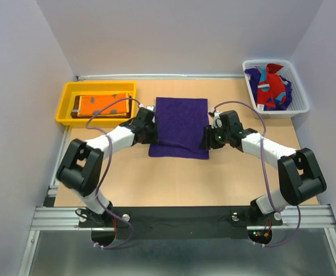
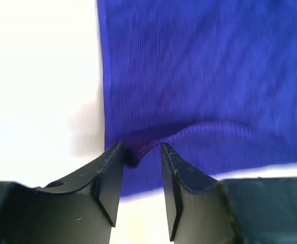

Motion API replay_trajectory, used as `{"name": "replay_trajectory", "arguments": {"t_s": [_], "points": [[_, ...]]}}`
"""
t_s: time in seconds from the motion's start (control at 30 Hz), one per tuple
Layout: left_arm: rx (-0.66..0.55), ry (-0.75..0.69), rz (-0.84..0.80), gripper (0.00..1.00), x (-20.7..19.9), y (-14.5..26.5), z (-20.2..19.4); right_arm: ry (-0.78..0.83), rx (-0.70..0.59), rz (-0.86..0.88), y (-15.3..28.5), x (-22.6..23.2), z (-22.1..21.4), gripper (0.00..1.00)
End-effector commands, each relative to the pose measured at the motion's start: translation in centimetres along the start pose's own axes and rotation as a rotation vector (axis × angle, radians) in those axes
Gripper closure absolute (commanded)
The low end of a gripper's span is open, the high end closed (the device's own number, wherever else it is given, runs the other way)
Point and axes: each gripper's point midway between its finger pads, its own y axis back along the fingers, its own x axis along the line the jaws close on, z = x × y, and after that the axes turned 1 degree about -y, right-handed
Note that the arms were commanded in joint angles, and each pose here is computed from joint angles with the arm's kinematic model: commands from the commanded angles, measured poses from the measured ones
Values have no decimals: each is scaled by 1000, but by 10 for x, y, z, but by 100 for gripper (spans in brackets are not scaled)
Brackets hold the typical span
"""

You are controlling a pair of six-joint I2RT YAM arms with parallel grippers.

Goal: Fold and stack the towels
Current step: Fold the towel

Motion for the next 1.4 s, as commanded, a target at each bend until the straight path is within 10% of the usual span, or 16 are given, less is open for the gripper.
{"name": "replay_trajectory", "arguments": {"t_s": [0.0,0.17,0.53,1.37], "points": [[-84,26,-100,58,-19,35,1,12,-63,-3,3,2,14,52],[-64,106,-126,58,-11,46,-39,-5,-85,-25,0,-1,24,52],[-208,277,-58,48,2,38,3,-276,-194,-281,0,-45,26,53],[-145,261,-56,53,3,15,-2,-492,-116,-182,-19,-30,-6,58]]}}
